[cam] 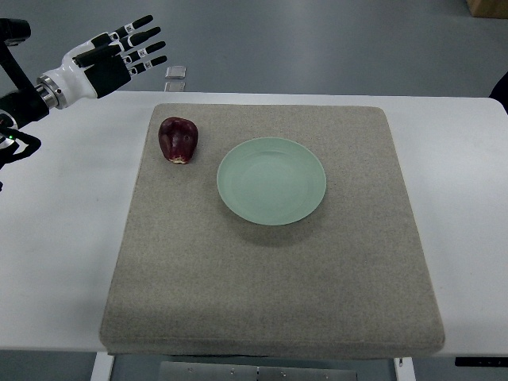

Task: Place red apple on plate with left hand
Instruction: 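Move the left hand down toward the dark red apple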

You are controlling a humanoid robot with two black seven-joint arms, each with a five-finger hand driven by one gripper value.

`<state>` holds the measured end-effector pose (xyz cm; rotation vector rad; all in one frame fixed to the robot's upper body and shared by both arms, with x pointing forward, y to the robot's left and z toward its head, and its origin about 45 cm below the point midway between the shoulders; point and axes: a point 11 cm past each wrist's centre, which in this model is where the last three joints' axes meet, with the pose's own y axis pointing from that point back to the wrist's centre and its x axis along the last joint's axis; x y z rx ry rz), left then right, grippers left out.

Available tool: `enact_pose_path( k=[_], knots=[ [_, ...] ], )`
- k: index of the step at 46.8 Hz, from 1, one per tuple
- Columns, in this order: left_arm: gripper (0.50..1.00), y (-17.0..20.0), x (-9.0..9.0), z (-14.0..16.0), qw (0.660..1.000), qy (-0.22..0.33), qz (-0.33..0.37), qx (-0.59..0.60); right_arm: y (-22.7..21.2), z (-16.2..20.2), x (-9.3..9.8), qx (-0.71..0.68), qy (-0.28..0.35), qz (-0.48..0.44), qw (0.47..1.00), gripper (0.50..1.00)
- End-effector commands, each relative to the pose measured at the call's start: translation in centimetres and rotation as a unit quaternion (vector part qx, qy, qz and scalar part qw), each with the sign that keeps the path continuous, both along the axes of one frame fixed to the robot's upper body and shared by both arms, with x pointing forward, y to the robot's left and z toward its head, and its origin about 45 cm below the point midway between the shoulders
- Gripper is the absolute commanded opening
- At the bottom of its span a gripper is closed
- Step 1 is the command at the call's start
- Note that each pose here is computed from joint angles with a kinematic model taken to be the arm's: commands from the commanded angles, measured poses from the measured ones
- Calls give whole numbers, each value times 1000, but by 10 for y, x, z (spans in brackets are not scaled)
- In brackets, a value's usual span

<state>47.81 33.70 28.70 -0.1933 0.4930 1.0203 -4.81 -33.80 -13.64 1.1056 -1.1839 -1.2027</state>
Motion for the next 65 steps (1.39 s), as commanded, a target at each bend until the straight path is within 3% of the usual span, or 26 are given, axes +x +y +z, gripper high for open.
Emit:
enact_pose_path(
  k=[1, 25, 32, 40, 53, 61, 65],
  knots=[
    [996, 0, -1, -2, 1000, 2, 0, 0, 0, 0, 0, 0, 0, 0, 1000, 928],
    [996, 27, -3, 3, 999, 2, 23, 24, 0, 0, 0, 0, 0, 0, 1000, 928],
    [996, 40, -4, 20, 993, -14, 10, 120, 0, 0, 0, 0, 0, 0, 1000, 928],
    [996, 44, -4, 23, 947, -43, -36, 316, 0, 0, 0, 0, 0, 0, 1000, 928],
    [994, 34, -5, 39, 875, -117, -93, 460, 0, 0, 0, 0, 0, 0, 1000, 930],
    [994, 30, -31, 69, 817, -189, -143, 526, 0, 0, 0, 0, 0, 0, 1000, 928],
    [992, 28, -43, 60, 796, -209, -147, 549, 0, 0, 0, 0, 0, 0, 1000, 928]
  ],
)
